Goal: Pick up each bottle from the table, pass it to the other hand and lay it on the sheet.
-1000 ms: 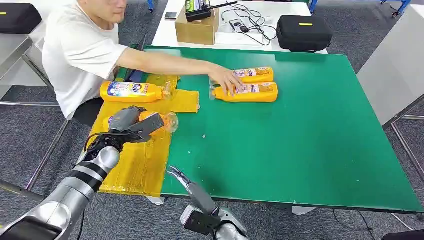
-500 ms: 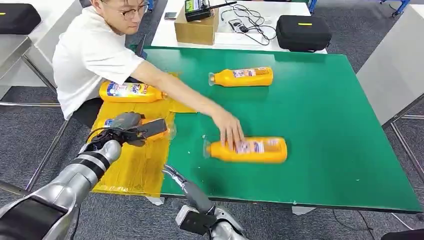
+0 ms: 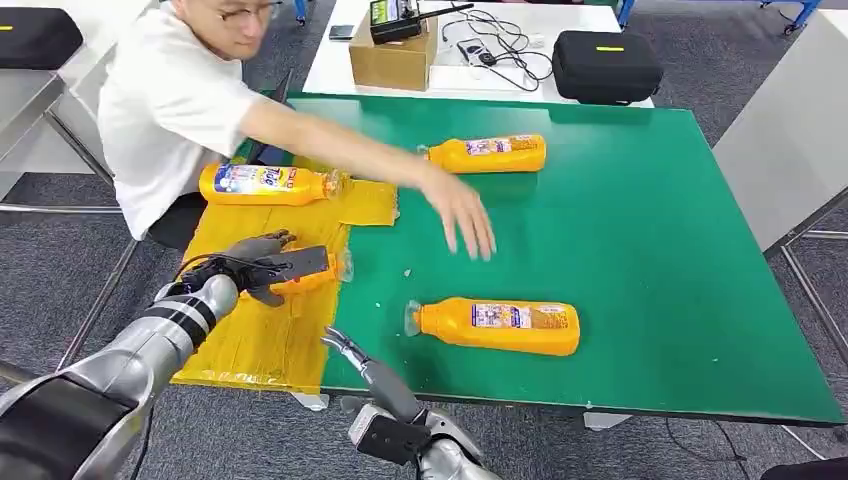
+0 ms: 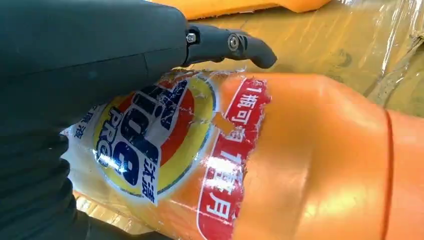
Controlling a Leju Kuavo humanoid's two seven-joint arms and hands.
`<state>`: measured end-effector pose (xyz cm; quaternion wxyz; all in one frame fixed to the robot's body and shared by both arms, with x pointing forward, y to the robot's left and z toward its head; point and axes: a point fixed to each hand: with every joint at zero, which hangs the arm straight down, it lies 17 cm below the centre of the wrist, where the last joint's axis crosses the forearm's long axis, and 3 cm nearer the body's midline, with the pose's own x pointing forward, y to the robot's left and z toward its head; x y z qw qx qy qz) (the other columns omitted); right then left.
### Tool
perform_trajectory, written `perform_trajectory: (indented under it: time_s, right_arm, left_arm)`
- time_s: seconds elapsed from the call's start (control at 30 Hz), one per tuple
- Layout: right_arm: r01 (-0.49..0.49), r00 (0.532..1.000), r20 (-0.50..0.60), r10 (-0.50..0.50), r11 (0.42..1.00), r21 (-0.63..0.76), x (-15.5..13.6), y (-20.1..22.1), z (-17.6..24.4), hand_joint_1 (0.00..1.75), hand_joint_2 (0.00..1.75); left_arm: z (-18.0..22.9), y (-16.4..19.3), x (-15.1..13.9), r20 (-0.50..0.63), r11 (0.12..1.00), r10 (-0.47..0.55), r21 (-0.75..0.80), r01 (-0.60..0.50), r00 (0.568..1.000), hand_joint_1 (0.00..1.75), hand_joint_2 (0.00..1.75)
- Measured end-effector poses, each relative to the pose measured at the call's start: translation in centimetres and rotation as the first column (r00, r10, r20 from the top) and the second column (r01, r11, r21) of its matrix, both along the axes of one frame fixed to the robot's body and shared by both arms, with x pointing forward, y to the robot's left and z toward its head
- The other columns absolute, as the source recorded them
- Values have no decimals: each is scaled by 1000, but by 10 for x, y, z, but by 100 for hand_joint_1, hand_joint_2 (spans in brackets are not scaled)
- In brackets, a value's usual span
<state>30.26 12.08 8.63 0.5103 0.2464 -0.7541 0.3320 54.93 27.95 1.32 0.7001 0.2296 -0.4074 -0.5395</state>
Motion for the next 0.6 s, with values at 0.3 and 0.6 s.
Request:
perform_trajectory:
  time_s: [0.3, 0.6]
  right_arm:
    - [-6, 1000, -6, 6, 1000, -3, -1, 1, -2, 0, 0]
    - [13, 1000, -10, -13, 1000, 0, 1, -2, -3, 0, 0]
  left_arm:
    - [4, -6, -2, -52, 996, -2, -87, -3, 999, 0, 175]
    - [37, -29, 10, 44, 887, 85, -459, -55, 995, 0, 175]
